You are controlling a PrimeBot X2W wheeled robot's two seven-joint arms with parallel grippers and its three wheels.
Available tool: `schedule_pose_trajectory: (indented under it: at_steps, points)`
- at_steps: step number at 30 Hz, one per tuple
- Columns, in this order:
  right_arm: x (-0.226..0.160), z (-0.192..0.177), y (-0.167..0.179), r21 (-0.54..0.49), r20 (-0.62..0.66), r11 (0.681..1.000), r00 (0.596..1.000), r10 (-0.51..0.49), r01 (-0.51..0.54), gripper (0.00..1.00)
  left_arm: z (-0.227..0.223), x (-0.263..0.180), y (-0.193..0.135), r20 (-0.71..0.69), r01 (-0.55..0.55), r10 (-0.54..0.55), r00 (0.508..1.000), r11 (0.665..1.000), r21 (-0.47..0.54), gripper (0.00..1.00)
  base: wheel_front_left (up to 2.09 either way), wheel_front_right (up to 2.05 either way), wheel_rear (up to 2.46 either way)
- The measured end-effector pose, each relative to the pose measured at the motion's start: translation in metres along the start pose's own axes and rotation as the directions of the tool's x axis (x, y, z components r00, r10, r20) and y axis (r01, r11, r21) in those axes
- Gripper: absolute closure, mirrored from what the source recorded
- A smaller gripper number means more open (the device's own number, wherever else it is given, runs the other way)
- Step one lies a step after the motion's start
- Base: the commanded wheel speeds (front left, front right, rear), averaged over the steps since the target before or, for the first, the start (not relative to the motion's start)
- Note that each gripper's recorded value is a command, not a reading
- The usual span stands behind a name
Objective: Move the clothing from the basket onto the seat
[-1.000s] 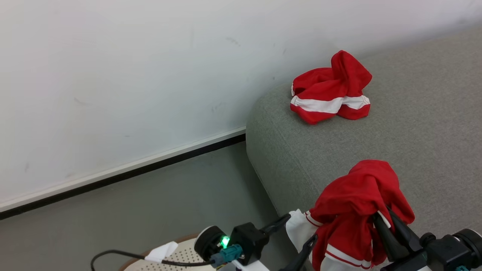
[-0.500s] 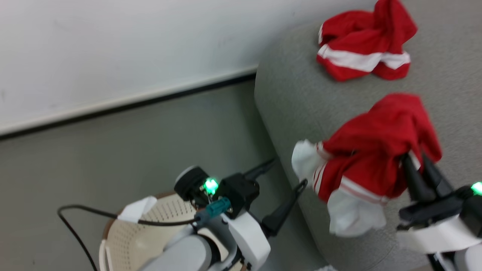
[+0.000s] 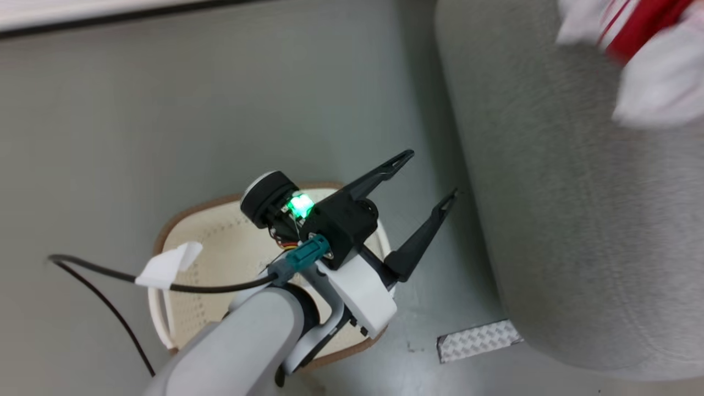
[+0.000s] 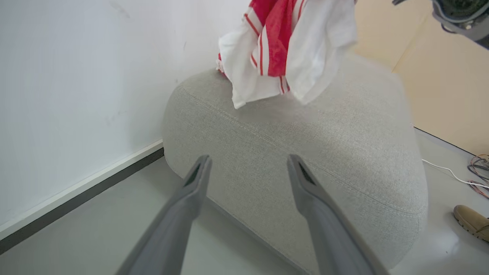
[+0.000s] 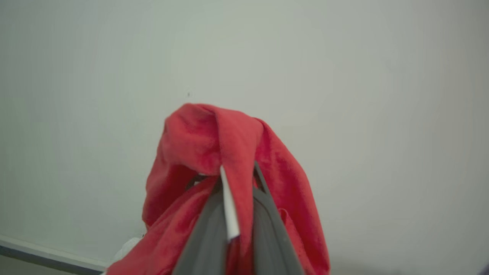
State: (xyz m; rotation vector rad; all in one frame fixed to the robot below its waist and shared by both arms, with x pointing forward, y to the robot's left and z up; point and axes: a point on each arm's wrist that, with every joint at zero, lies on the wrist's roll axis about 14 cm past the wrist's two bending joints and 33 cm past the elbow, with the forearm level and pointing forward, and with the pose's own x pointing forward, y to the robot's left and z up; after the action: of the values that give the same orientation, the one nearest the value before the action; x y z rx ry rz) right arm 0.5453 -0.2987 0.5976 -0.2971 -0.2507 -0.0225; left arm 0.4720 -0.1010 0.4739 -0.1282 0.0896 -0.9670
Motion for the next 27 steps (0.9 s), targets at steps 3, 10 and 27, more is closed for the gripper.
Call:
schedule_pose_trajectory:
  at_steps: [3,10,27]
  points:
    - [0.032,0.001,-0.031,-0.039,0.007,0.998,0.999,-0.054,0.054,1.00,-0.017,-0.003,0.013,-0.024,-0.028,0.027,0.999,0.999,-0.020,0.00,0.00,0.00,0.00]
    - [0.071,-0.020,-0.105,-0.066,-0.059,0.972,0.971,-0.231,0.227,1.00,-0.043,-0.010,0.042,-0.054,-0.097,0.094,0.994,0.994,-0.046,0.00,0.00,0.00,0.00]
    - [0.039,-0.208,-0.058,-0.004,-0.477,0.955,0.838,-0.263,0.297,0.99,-0.081,-0.018,0.072,-0.098,-0.182,0.172,0.980,0.979,-0.095,0.00,0.00,0.00,0.00]
